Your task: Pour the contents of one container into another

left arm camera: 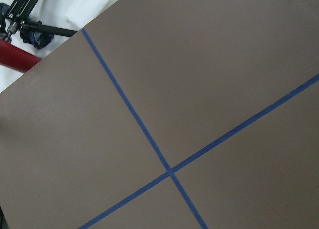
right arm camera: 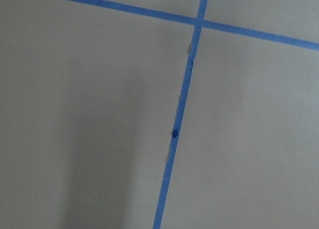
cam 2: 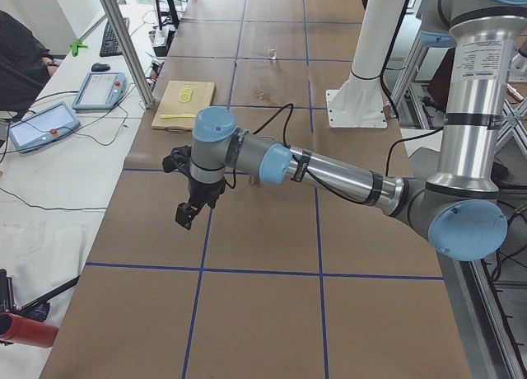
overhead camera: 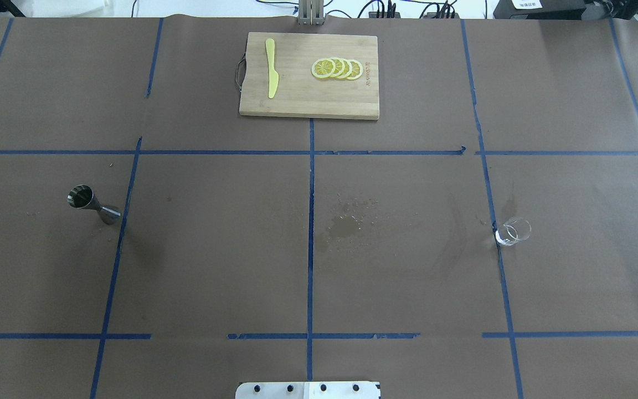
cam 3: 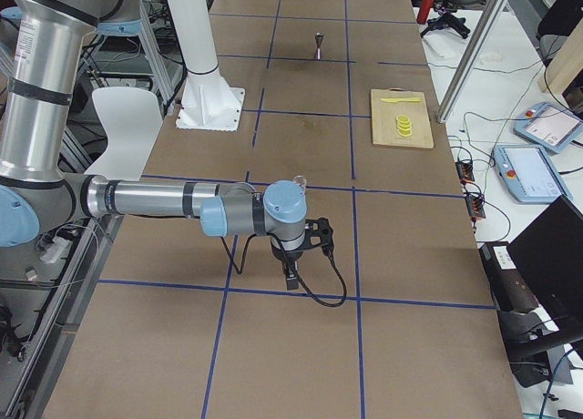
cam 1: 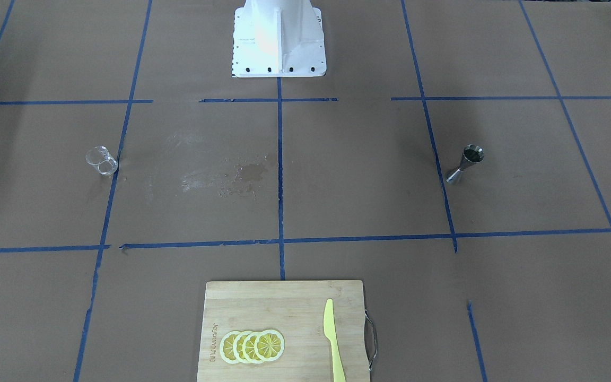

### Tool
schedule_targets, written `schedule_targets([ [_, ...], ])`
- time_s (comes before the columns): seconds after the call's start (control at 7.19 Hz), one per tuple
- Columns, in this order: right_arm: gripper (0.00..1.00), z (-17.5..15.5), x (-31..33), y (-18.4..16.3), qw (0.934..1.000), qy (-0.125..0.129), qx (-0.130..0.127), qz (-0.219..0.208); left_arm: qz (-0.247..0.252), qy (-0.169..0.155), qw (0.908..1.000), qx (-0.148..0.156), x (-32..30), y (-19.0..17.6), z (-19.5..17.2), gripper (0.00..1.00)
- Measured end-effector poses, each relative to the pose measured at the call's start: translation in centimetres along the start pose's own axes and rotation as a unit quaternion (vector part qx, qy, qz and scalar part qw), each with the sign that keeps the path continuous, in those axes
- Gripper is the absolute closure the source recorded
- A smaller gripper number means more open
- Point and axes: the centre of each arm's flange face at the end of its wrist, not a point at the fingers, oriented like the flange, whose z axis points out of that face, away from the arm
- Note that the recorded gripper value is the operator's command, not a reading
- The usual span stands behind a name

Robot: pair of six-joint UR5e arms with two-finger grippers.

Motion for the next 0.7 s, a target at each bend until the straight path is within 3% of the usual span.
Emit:
schedule_targets([
  [0.28,0.00,-0.5,1.8,1.0,0.9995,-0.023,0.000,0.023,-0.031,0.035,0.9987,-0.022,-2.4,2.4,3.0,0.00],
  [0.7,0.00,-0.8,3.7,2.5,0.9986,-0.020,0.008,0.049,-0.065,0.055,0.9951,-0.051,-3.9,6.6,6.6,0.00],
])
